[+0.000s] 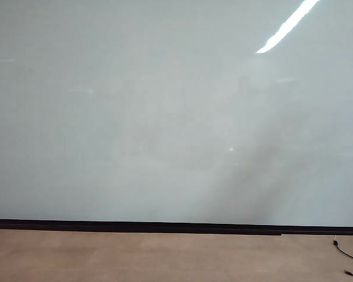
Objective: Pick up the pen on the shelf to the right of the whiteboard and draw a cross mark.
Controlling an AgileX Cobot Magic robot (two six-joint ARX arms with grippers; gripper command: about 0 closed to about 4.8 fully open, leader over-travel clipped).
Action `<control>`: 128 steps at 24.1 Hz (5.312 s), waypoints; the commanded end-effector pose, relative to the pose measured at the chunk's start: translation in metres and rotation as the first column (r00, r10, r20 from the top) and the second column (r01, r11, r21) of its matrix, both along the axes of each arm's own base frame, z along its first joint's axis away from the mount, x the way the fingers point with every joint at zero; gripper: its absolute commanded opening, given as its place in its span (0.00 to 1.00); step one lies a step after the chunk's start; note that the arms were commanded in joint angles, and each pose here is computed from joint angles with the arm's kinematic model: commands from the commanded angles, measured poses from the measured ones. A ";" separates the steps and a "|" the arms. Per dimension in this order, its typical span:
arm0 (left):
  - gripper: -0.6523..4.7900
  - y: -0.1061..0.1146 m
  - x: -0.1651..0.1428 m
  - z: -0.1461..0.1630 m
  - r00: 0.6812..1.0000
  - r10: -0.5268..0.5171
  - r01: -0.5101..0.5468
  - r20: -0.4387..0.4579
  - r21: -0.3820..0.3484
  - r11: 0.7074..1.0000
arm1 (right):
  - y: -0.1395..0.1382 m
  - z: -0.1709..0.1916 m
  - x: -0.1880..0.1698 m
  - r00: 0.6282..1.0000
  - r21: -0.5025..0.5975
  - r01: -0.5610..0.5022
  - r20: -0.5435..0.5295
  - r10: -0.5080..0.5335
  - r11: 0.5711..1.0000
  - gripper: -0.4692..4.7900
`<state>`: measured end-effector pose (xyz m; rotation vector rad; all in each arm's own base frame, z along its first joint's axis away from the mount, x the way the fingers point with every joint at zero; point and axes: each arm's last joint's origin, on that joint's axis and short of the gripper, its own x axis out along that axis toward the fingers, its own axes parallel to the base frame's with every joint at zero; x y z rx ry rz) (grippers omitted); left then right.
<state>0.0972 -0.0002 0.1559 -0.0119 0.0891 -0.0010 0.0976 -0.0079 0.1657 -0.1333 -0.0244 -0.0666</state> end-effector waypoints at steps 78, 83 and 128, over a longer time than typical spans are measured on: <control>0.11 0.000 0.000 0.002 1.000 -0.004 0.004 0.011 0.004 1.000 | -0.076 0.026 0.066 0.993 0.083 0.110 0.032 -0.112 0.990 0.92; 0.11 0.000 0.000 0.002 1.000 -0.004 0.004 0.011 0.004 1.000 | -0.088 0.018 0.085 0.997 0.077 0.058 0.055 -0.063 0.995 0.93; 0.11 0.000 0.000 0.002 1.000 -0.004 0.004 0.011 0.004 1.000 | -0.157 -0.039 0.189 0.988 0.133 -0.152 0.036 0.148 0.979 0.90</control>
